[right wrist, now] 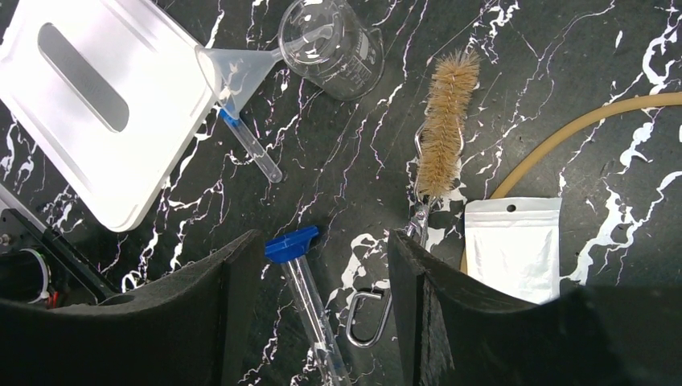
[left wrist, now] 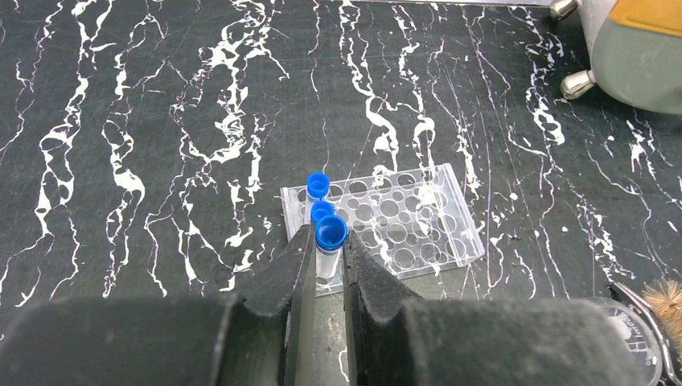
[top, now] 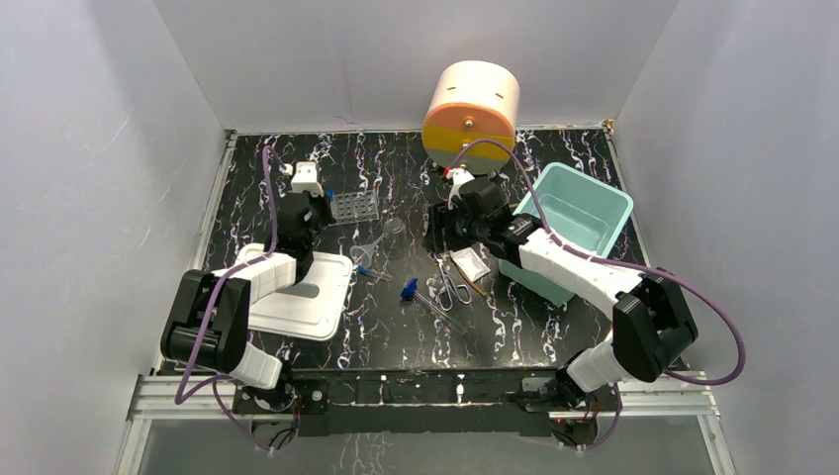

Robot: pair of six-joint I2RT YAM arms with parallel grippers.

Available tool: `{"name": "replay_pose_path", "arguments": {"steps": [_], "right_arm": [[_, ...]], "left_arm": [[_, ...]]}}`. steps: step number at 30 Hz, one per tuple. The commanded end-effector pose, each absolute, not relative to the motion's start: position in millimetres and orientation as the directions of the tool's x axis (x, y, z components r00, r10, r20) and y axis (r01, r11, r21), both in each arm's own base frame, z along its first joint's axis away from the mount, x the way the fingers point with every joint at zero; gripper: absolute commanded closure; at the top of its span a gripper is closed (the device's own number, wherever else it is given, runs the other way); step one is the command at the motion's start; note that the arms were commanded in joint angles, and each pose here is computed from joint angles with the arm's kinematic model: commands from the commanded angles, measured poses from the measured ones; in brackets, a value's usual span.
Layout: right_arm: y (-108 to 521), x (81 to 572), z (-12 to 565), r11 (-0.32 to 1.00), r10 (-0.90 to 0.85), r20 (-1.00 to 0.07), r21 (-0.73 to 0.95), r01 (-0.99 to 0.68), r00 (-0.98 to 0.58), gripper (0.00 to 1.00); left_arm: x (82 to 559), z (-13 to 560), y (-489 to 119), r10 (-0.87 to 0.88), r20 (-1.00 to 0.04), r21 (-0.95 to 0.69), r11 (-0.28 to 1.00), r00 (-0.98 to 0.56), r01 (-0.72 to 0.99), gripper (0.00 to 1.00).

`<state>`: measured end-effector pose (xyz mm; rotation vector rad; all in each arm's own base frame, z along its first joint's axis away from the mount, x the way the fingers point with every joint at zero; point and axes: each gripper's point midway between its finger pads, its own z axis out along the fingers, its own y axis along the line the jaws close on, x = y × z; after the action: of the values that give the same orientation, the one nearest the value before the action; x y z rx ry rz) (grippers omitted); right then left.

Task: Organize the chemistry lab equipment

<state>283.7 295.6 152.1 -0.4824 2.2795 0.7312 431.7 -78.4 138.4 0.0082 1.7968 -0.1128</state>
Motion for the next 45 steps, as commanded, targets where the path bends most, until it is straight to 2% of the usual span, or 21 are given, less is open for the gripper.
{"name": "replay_pose_path", "arguments": {"steps": [1,45], "right_arm": [[292,286,171,0.769,-0.123,-0.732,0.356,-0.531,-0.67,0.34],[281,285,167,0.795,-0.142,-0.727,0.32,-0.515,-0.671,0.34]], "left_arm": [[435,150,-78,-0.03,-0.988,-0.044,0.995,-0.15,0.086,0.95],[444,114,-80,0.01,-0.98,-0.008,0.996,-0.199,0.093,0.94]]}}
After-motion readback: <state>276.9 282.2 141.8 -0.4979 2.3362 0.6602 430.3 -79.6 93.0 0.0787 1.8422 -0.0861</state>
